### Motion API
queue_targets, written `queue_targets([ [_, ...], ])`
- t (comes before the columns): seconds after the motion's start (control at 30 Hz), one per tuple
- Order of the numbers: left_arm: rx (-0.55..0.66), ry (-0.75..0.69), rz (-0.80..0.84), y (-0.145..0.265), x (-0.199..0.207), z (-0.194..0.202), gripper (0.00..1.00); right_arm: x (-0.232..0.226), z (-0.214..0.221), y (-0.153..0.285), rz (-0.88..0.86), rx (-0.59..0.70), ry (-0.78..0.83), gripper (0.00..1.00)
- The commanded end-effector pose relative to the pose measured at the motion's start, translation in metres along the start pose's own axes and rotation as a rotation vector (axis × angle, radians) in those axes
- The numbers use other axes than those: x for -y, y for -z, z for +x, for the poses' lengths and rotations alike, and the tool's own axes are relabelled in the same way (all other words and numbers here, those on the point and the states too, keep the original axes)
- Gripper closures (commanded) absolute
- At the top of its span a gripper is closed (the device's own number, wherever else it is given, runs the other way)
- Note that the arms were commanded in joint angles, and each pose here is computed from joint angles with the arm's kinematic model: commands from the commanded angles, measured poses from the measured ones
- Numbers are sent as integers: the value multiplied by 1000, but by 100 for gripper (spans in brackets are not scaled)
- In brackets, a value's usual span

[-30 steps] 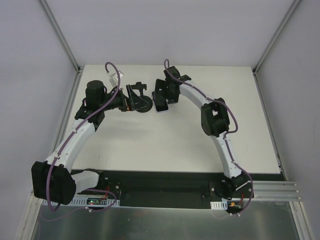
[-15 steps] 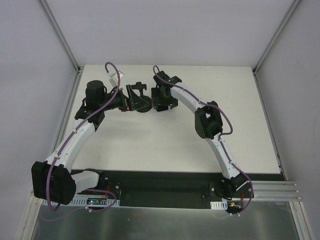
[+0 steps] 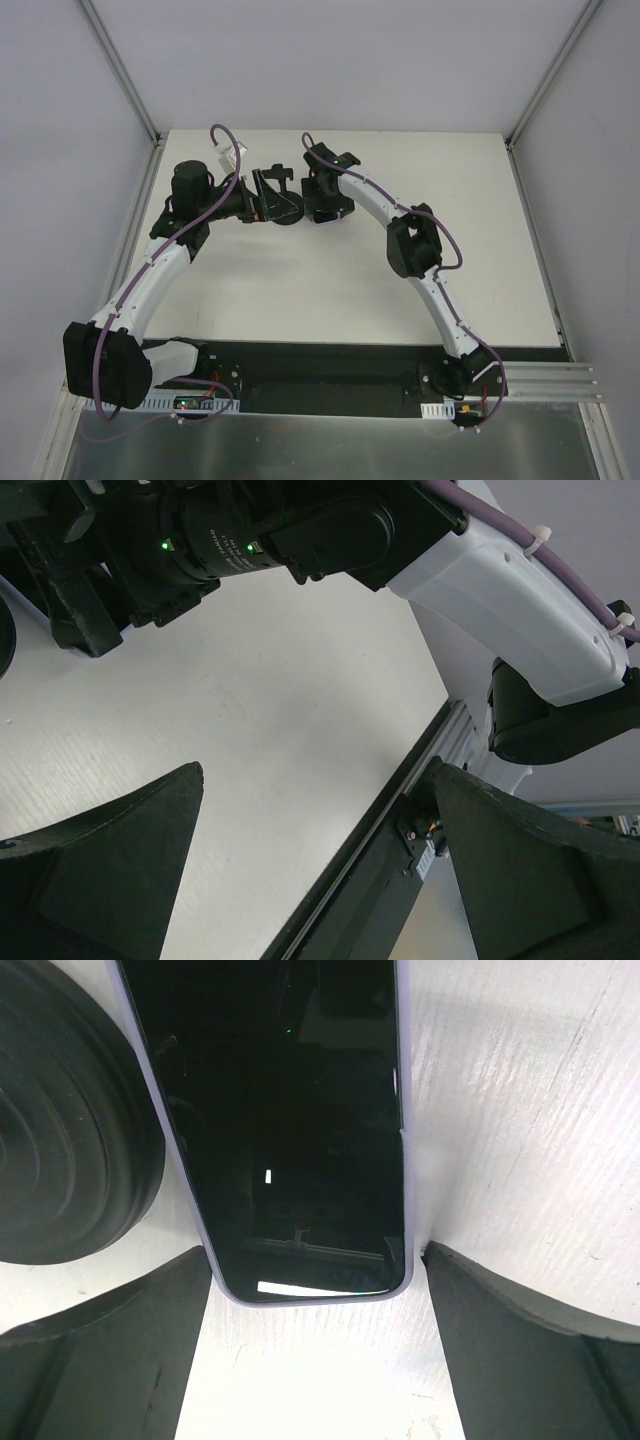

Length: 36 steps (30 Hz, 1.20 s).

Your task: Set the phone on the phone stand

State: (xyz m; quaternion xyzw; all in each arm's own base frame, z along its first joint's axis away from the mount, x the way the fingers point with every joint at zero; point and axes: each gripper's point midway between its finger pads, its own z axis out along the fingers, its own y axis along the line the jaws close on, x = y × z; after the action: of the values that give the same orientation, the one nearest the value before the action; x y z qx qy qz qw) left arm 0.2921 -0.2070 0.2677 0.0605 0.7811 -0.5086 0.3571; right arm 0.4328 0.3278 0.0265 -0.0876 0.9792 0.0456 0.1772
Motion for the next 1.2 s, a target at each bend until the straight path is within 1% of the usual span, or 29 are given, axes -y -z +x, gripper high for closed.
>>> queue_targets([
  [0.0,26,-35,33,-1,11,-7,2,0,9,0,28,-29,64,11],
  [0.1,17,-33,49,-1,14,-7,2,-3,8,0,21,-27,91,9],
  [0.17,23,-40,40,0,13,-6,2,-4,7,1,20,-25,112,5],
  [0.23,32,-38,26,0,9,-7,2,-1,9,0,39,-28,129,5],
  [0.33,13,-33,54,-1,15,-7,2,-2,6,-2,60,-11,145,7],
  [0.43,12,-24,42,-2,10,-6,2,-1,5,0,67,-8,134,20],
  [0.47,12,-25,47,-2,12,-7,2,0,5,-1,72,-9,133,27],
  [0.5,9,-23,49,-2,12,-6,2,-1,6,-1,72,-10,135,31],
  [0.6,21,-34,33,-2,8,-7,2,6,13,2,95,-33,138,40],
  [0.63,20,-24,23,-3,5,-6,2,5,10,11,87,-20,134,42],
  [0.67,16,-23,29,-3,6,-6,2,4,9,12,76,-10,135,49],
  [0.7,9,-18,37,-3,7,-5,2,3,9,14,68,-4,129,53],
  [0.73,4,-17,41,-4,8,-5,2,3,14,20,52,-14,126,60],
  [0.8,16,-26,26,-4,5,-6,2,-2,16,28,21,-11,101,67],
  [0.83,18,-25,19,-4,3,-6,2,1,25,35,22,-27,99,72],
  [0.87,18,-29,23,-3,5,-7,2,-1,26,38,13,-13,94,73],
  [0.9,18,-30,27,-2,7,-7,2,-3,26,53,-11,6,74,76],
  [0.93,18,-33,31,-1,9,-7,2,-6,34,57,-40,-2,72,80],
  [0.97,21,-36,29,-1,9,-7,2,1,54,46,-34,-40,65,81],
  [1.0,33,-47,23,1,9,-9,2,2,62,48,-37,-43,63,83],
  [1.03,36,-48,13,1,6,-8,2,4,63,65,-41,-11,59,85],
  [1.07,40,-50,8,1,6,-9,2,16,87,56,-13,-47,72,85],
  [1.1,34,-44,4,-1,3,-8,2,17,89,70,-17,-17,79,86],
  [1.17,14,-28,20,-2,5,-6,2,23,104,71,-2,-6,90,87],
])
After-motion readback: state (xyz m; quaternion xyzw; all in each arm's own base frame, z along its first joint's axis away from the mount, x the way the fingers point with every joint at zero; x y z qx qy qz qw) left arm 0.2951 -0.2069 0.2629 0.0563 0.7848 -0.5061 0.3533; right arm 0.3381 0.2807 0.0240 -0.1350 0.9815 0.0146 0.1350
